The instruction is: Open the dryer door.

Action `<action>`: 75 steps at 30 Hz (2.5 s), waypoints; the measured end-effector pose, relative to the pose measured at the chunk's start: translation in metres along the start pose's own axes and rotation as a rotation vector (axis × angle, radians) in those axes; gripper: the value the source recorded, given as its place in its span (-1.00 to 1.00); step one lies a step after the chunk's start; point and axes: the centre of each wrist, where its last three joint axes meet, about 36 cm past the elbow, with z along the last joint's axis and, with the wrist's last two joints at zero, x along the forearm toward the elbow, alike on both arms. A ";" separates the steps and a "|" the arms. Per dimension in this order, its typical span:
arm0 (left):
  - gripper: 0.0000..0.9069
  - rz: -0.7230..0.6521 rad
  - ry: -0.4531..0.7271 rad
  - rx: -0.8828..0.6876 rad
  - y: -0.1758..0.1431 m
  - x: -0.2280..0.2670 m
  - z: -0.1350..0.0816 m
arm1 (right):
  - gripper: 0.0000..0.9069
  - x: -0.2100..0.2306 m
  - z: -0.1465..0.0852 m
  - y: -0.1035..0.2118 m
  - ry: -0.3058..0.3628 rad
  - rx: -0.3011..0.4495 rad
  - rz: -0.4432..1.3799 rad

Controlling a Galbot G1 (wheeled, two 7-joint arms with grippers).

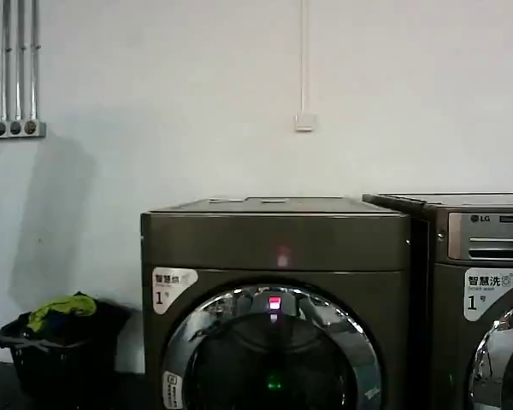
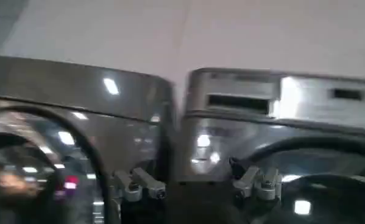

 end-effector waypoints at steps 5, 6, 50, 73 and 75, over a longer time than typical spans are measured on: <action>1.00 -0.031 0.010 0.016 0.002 0.003 0.003 | 1.00 -0.013 0.002 0.017 -0.021 -0.092 -0.093; 1.00 -0.037 0.010 0.020 0.003 0.003 0.003 | 1.00 -0.015 0.002 0.019 -0.024 -0.100 -0.105; 1.00 -0.176 0.050 0.088 0.017 0.017 0.014 | 1.00 -0.166 0.119 0.129 0.107 -0.309 -0.660; 1.00 -0.210 0.005 0.119 0.020 0.023 0.020 | 1.00 -0.254 0.197 0.171 0.139 -0.420 -0.813; 1.00 -0.210 0.005 0.119 0.020 0.023 0.020 | 1.00 -0.262 0.199 0.175 0.139 -0.426 -0.818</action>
